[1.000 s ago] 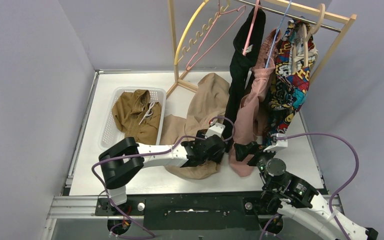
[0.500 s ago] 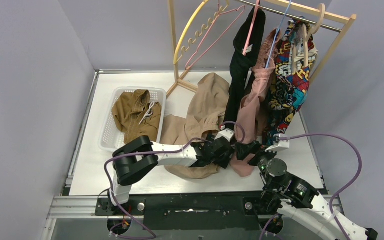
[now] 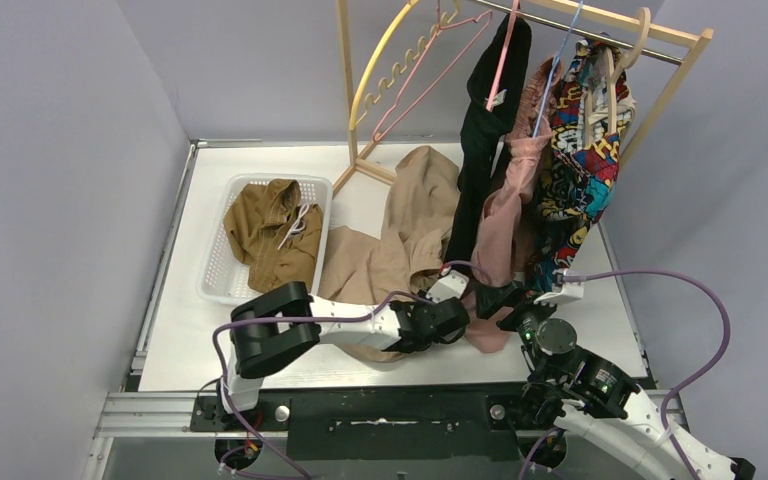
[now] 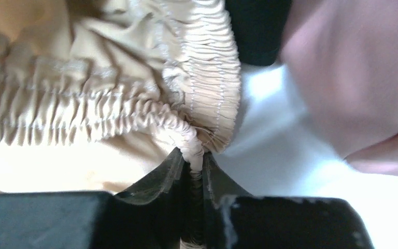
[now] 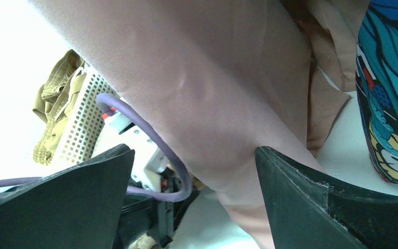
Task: Remove the shorts from the hanger
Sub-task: Pick up the shorts at the center of the board.
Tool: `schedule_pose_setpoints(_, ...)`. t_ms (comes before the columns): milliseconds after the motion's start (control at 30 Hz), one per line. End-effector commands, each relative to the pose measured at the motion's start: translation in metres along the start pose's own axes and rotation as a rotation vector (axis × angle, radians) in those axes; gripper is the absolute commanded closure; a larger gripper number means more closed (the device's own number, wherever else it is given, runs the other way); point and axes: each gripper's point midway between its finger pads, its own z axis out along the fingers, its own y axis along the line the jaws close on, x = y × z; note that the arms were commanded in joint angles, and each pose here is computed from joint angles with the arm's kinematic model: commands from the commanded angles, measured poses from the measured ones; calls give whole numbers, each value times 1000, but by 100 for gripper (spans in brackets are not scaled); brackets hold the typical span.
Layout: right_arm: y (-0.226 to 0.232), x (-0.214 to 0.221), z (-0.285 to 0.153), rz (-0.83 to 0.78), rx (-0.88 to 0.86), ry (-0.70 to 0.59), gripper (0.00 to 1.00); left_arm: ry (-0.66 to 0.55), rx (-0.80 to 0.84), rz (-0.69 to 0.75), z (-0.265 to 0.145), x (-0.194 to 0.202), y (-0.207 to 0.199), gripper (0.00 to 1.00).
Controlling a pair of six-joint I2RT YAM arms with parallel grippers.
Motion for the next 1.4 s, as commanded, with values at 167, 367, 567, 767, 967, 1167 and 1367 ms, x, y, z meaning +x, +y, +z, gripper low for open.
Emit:
schedule_pose_setpoints(167,9,-21,-1,54,-3,-57,10,-174,-64,-119,-77,-50,55,100)
schedule_pose_setpoints(367,14,-20,1,57,-17,-54,10,-322,-18,-309,-121,-99,116,100)
schedule_pose_setpoints(567,18,-18,5,52,-24,-45,10,-237,32,-384,-97,-80,166,100)
schedule_pose_setpoints(767,22,-16,8,42,-23,-34,9,-142,108,-450,-65,-60,168,100)
schedule_pose_setpoints(967,27,-15,11,42,-34,-31,9,-68,163,-454,-39,-67,150,80)
schedule_pose_setpoints(1167,28,-13,12,41,-32,-22,9,-123,221,-528,-36,-88,151,50)
schedule_pose_setpoints(1367,28,-12,14,43,-32,-24,9,-121,282,-538,-34,-95,142,37)
